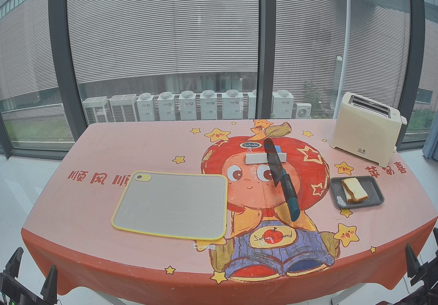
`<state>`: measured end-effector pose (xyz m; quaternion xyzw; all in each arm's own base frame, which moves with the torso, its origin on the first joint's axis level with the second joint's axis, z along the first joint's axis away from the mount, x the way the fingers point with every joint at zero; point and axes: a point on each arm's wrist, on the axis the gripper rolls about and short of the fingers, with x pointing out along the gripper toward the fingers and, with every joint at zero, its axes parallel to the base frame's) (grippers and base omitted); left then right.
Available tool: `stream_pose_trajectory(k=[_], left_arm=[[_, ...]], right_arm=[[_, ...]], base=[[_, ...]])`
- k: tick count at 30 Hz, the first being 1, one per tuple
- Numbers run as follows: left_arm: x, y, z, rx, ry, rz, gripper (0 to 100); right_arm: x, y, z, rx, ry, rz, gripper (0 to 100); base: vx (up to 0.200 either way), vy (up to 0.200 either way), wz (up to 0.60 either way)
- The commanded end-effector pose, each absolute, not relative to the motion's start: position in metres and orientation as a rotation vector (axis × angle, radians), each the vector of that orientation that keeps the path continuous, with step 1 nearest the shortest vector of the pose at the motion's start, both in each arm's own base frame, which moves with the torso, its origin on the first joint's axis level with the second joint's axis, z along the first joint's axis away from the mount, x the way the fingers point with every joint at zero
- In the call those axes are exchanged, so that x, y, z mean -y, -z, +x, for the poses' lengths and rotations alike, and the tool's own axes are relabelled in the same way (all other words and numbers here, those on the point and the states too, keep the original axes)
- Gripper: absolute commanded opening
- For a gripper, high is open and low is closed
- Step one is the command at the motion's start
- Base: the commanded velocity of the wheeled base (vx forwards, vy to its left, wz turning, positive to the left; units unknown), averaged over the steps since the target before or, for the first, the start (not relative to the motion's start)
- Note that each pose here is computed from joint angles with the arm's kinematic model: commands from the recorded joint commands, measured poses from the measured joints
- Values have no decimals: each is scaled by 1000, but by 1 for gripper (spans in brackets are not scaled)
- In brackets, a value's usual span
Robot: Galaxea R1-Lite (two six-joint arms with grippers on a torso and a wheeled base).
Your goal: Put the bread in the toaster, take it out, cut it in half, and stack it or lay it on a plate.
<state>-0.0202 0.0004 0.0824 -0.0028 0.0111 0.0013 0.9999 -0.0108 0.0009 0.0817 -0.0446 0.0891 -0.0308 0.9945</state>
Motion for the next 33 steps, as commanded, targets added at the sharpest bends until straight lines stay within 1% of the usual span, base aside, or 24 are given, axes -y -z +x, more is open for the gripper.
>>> stream_pose_trajectory(k=[1,6,10,14,16,19,22,25,28,31,33], left_arm=[[0,-78,-19,-40,-3,-7,100],[0,-77,-19,-41,-3,-6,100],[0,-78,-19,-40,-3,-6,100],[0,-78,-19,-40,-3,-6,100],[0,-78,-19,-40,-3,-6,100],[0,-77,-19,-41,-3,-7,100],[0,-78,-19,-40,-5,-6,100],[0,-78,-19,-40,-3,-6,100],[0,-78,-19,-40,-3,-6,100],[0,-78,-19,-40,-3,-6,100],[0,-78,-19,-40,-3,-6,100]], right_arm=[[-2,-85,-17,-124,48,-89,100],[-2,-85,-16,-126,46,-89,100],[-1,-82,-11,-181,34,-59,100],[0,-80,-9,-214,-18,-38,100],[0,-80,-10,-203,-62,-29,100],[0,-80,-10,-195,-74,-30,100],[0,-80,-11,-186,-70,-29,100],[1,-79,-15,-142,-69,-28,100],[1,-78,-16,-124,-64,-26,100],[0,-78,-17,-107,-38,-23,100],[0,-78,-20,-70,-22,-22,100]], base=[[0,0,0],[0,0,0],[0,0,0],[0,0,0],[0,0,0],[0,0,0],[0,0,0],[0,0,0],[0,0,0],[0,0,0],[0,0,0]])
